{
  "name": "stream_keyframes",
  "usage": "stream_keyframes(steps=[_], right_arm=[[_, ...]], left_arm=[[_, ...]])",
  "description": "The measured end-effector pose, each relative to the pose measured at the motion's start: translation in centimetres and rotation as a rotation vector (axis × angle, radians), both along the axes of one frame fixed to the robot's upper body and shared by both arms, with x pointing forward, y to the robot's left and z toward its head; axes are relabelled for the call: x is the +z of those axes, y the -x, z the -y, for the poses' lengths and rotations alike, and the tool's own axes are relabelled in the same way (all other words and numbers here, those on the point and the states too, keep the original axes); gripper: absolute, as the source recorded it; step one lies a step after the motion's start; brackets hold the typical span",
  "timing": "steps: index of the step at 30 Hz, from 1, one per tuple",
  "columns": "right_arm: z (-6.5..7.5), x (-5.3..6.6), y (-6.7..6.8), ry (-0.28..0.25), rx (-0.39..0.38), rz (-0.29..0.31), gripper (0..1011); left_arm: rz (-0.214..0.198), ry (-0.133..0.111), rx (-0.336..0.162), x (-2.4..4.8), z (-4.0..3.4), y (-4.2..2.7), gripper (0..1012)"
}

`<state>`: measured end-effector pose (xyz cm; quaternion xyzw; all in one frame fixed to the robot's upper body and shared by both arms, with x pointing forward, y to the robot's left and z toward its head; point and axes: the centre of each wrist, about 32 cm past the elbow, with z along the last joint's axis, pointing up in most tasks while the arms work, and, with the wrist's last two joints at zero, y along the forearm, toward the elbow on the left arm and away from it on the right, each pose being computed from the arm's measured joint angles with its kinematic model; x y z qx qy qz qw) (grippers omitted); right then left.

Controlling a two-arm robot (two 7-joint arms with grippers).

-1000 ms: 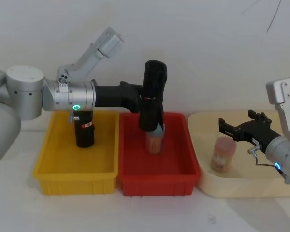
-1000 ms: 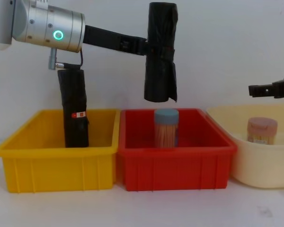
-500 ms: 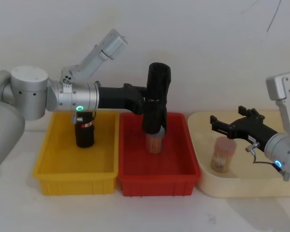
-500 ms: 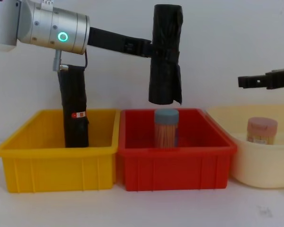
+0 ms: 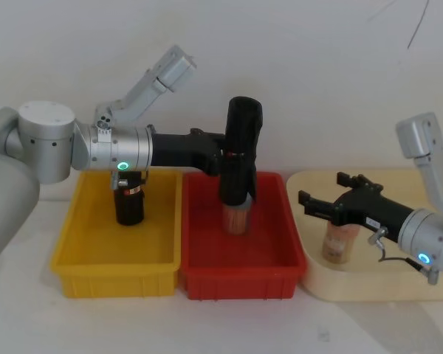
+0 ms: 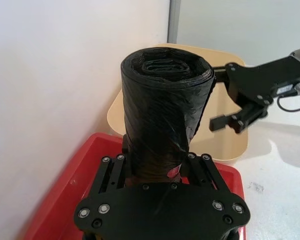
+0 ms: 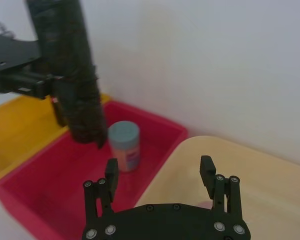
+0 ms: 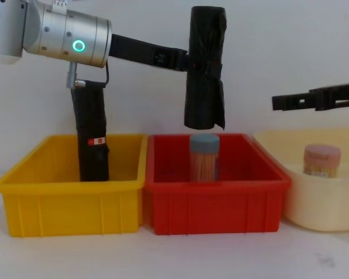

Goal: Pick up the garbage bag with the one hand and transfer it to the other hand.

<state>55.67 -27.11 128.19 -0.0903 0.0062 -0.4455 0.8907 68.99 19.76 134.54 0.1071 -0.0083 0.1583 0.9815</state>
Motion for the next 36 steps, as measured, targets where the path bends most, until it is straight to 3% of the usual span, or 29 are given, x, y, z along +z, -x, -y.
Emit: stream_keyframes(steps=[13, 36], right_arm=[[-1.4, -0.5, -0.8, 0.018, 0.105, -0.024, 999], [-4.0, -1.3, -3.6, 0.029, 0.158, -0.017, 999]], left_arm=[[-0.001, -0.001, -0.002, 0.00, 0.06, -0.02, 482], [-0.002, -0.001, -0.003, -0.01, 0.07, -0.03, 482]])
